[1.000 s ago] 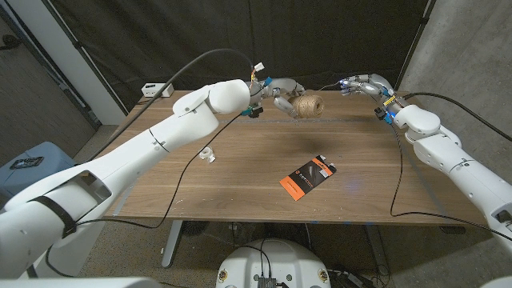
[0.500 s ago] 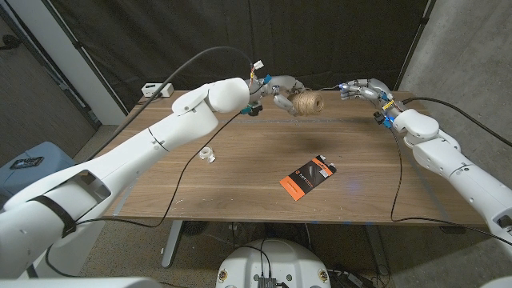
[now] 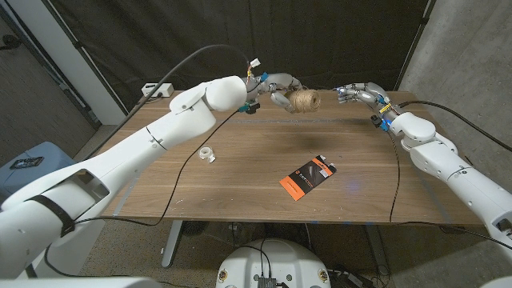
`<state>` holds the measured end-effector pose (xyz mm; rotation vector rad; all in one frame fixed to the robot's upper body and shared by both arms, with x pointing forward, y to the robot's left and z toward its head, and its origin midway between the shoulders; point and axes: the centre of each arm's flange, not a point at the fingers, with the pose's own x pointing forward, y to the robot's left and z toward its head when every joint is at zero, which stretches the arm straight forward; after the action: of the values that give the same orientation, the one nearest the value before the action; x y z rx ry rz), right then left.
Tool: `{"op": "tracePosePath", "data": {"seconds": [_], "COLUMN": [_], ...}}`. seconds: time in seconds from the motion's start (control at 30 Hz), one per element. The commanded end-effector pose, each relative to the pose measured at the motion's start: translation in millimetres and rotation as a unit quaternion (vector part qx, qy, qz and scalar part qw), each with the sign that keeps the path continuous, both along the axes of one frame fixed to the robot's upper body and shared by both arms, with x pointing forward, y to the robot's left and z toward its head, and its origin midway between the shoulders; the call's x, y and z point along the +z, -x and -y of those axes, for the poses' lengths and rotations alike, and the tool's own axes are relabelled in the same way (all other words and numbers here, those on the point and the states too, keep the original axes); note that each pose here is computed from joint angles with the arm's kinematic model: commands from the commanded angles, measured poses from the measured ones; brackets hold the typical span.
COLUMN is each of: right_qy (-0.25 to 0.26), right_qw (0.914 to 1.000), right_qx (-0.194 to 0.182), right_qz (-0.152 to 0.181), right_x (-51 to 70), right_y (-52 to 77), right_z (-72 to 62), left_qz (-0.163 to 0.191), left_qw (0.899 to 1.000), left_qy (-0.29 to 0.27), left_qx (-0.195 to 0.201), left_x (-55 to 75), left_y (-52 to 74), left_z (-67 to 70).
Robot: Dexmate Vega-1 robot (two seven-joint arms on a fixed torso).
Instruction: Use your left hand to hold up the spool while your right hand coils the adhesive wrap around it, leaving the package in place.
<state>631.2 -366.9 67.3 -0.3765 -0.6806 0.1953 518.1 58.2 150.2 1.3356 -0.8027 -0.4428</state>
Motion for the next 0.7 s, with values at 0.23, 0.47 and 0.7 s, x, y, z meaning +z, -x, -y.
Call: {"op": "tracePosePath", "data": {"seconds": [0.23,0.47,0.7], "right_qy": [-0.002,-0.005,-0.008], "right_qw": [0.9997,0.9994,0.9988], "right_qx": [0.008,0.012,0.022], "right_qz": [-0.025,-0.033,-0.043], "right_x": [-19.9,-29.3,-39.4], "right_y": [-2.5,-1.2,0.8], "right_z": [-13.2,-18.1,-25.1], "left_qz": [0.010,0.014,0.019], "left_qw": [1.000,1.000,1.000], "left_qy": [0.009,0.012,0.013], "left_qx": [0.014,0.017,0.020], "left_x": [7.5,9.8,12.0], "left_y": [-4.5,-5.3,-7.4], "left_z": [-12.4,-14.5,-16.2]}}
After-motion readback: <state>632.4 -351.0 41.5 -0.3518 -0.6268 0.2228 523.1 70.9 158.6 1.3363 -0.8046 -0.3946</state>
